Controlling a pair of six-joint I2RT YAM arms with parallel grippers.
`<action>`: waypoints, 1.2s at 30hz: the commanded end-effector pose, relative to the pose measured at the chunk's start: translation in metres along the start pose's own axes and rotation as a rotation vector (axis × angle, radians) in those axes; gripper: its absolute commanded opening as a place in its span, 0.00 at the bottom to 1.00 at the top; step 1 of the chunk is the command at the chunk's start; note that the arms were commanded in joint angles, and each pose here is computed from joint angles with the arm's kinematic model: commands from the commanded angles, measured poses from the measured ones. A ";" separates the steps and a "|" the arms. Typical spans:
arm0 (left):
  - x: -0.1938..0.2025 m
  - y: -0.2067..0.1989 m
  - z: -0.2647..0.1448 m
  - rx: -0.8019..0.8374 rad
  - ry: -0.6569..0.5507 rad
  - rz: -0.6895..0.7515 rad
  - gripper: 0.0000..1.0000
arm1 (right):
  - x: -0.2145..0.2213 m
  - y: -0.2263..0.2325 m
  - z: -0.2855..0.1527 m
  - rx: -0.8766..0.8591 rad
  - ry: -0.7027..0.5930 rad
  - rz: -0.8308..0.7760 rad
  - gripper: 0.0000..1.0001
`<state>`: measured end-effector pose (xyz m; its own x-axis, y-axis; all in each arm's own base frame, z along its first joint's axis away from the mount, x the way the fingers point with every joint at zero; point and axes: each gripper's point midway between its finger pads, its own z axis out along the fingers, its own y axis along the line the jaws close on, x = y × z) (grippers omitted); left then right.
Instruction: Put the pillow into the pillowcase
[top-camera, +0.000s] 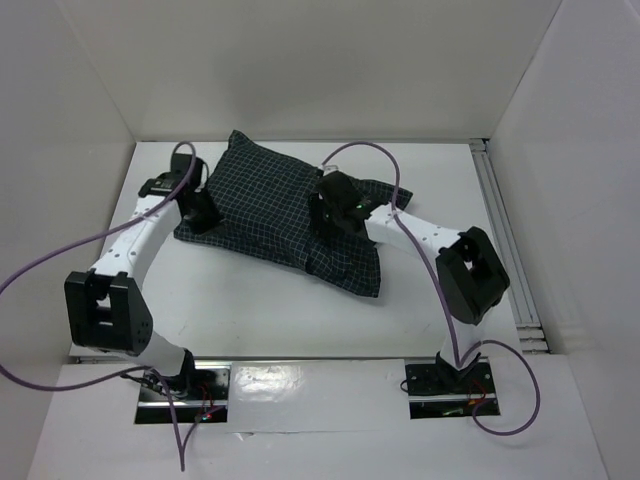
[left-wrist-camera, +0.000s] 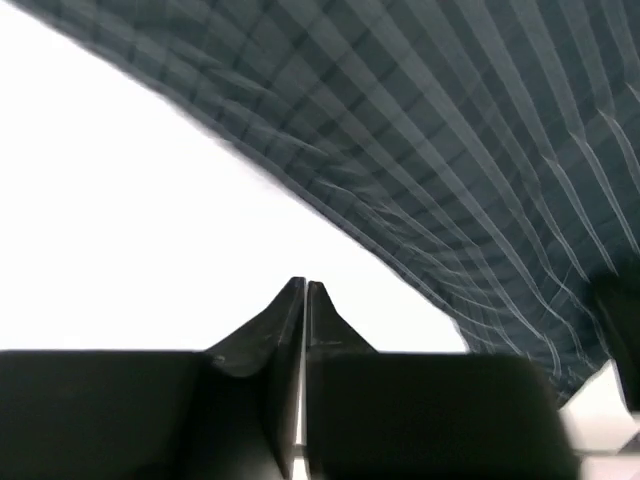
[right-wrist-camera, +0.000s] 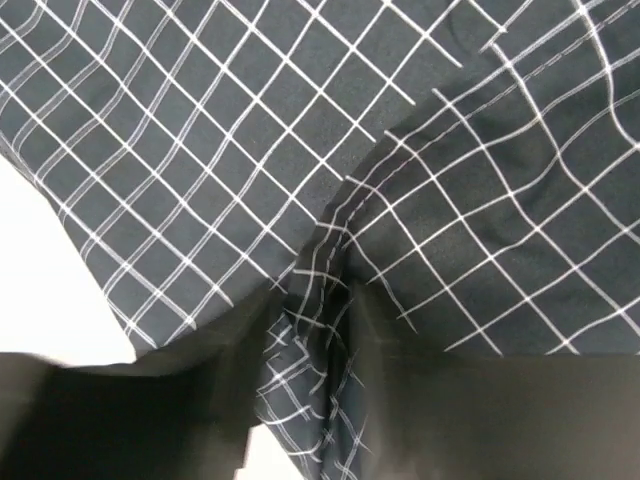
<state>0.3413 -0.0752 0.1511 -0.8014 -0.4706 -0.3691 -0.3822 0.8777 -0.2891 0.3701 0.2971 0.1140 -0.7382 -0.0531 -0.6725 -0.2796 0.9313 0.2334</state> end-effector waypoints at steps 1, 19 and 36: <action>-0.017 0.030 -0.012 0.017 -0.066 -0.122 0.21 | -0.049 0.010 -0.023 -0.065 -0.128 0.003 0.54; -0.027 0.151 0.067 0.049 -0.049 -0.620 0.88 | 0.070 -0.083 -0.131 0.081 -0.052 0.140 0.93; -0.071 0.152 0.129 0.240 -0.112 -0.730 0.64 | 0.101 -0.090 -0.134 0.099 0.003 0.220 0.93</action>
<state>0.3921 0.0751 0.0328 -0.3409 -0.9360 -0.0874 -0.6822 0.3102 -0.6621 0.2420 0.1641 0.1190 -0.7739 0.1284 -0.6202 -0.0804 0.9514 0.2974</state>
